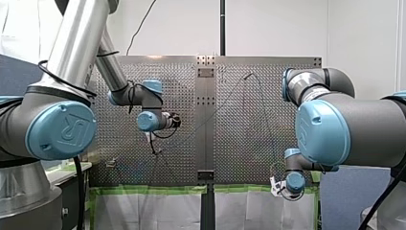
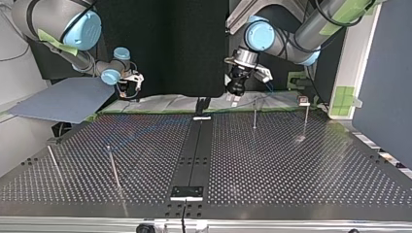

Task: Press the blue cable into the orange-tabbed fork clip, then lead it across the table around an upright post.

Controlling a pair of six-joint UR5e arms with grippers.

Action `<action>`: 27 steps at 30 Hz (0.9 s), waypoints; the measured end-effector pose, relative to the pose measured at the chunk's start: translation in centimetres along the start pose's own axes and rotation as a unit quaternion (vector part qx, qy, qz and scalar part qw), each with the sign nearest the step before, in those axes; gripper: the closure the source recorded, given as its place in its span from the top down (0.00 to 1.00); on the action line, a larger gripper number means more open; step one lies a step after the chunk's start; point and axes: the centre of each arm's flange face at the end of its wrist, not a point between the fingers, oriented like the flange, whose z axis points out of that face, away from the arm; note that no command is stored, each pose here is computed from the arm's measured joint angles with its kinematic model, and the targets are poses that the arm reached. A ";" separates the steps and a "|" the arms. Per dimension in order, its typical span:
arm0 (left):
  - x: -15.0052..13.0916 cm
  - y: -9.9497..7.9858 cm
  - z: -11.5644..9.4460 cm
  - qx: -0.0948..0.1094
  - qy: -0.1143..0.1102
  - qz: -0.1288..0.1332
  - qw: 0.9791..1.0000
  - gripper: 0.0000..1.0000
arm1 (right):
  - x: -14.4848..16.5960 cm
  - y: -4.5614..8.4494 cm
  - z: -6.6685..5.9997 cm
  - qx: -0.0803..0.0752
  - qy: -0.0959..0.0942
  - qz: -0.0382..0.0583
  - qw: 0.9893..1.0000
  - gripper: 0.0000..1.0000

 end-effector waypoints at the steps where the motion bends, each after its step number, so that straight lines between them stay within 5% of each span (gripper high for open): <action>1: -0.5 -0.8 0.1 0.007 -0.003 -0.006 1.000 1.00 | 0.0 0.0 0.0 0.000 0.000 0.000 1.000 0.00; 12: -5.3 -7.3 0.5 0.068 -0.023 -0.053 0.996 1.00 | 0.2 -0.3 0.0 0.002 0.002 -0.003 1.000 0.00; 20: -9.8 -12.7 -0.2 0.107 -0.040 -0.096 0.989 1.00 | 0.3 -0.3 0.0 0.002 0.002 -0.004 1.000 0.00; 27: -10.0 -16.0 -0.4 0.128 -0.020 -0.126 0.984 1.00 | 0.3 -0.3 0.0 0.002 0.002 -0.004 1.000 0.00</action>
